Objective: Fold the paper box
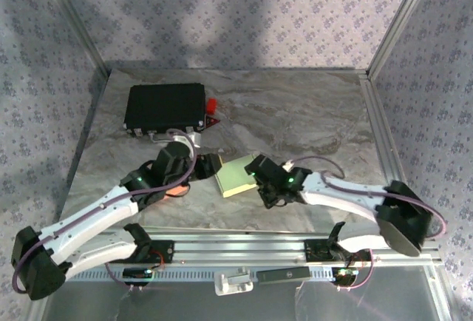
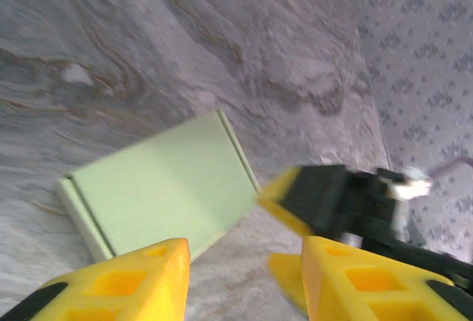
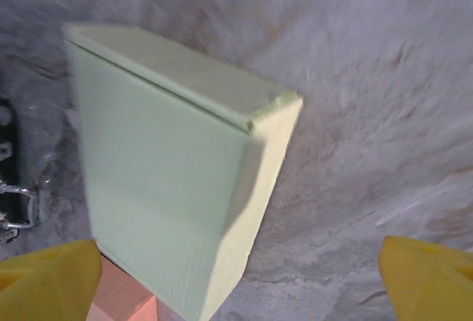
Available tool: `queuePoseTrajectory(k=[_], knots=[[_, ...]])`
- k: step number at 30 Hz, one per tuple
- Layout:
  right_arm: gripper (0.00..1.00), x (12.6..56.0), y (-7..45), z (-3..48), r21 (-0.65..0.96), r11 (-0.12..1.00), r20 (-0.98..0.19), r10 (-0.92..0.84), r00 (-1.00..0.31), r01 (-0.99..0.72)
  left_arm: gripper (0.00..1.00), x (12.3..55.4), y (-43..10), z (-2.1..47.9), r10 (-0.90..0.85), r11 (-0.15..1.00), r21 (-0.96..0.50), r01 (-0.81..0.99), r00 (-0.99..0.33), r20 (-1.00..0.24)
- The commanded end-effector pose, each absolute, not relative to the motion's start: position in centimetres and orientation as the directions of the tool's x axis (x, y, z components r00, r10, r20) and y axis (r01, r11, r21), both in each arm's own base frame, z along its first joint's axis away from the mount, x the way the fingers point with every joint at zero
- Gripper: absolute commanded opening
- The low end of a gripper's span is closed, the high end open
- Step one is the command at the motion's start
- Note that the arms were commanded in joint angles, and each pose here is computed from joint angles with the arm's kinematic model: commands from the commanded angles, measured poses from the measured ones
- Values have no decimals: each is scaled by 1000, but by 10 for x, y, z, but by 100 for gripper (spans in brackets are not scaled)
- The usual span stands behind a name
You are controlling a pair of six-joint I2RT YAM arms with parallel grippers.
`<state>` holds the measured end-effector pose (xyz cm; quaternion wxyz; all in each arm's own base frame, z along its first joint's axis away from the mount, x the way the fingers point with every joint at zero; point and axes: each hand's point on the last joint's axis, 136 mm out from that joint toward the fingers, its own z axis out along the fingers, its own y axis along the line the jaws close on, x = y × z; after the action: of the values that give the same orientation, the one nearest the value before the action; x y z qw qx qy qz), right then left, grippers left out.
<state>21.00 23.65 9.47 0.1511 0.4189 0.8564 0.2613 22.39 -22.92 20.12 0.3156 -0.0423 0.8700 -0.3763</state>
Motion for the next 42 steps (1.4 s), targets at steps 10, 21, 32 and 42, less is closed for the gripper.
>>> queuePoseTrajectory(k=[10,21,32,42], knots=[[99,222,14,264,137,909,-905,277,-323,394,100,264,-46,249,-317,948,-268,-175,-409,-856],[99,282,-13,177,-44,971,-964,20,-264,235,100,311,-3,173,98,974,167,-150,-387,-917],[99,314,-27,126,-26,981,-960,29,-277,194,100,358,5,114,113,981,167,-100,-407,-906],[99,351,-10,123,-57,996,-966,-39,-255,63,100,379,5,113,108,988,143,-63,-391,-914]])
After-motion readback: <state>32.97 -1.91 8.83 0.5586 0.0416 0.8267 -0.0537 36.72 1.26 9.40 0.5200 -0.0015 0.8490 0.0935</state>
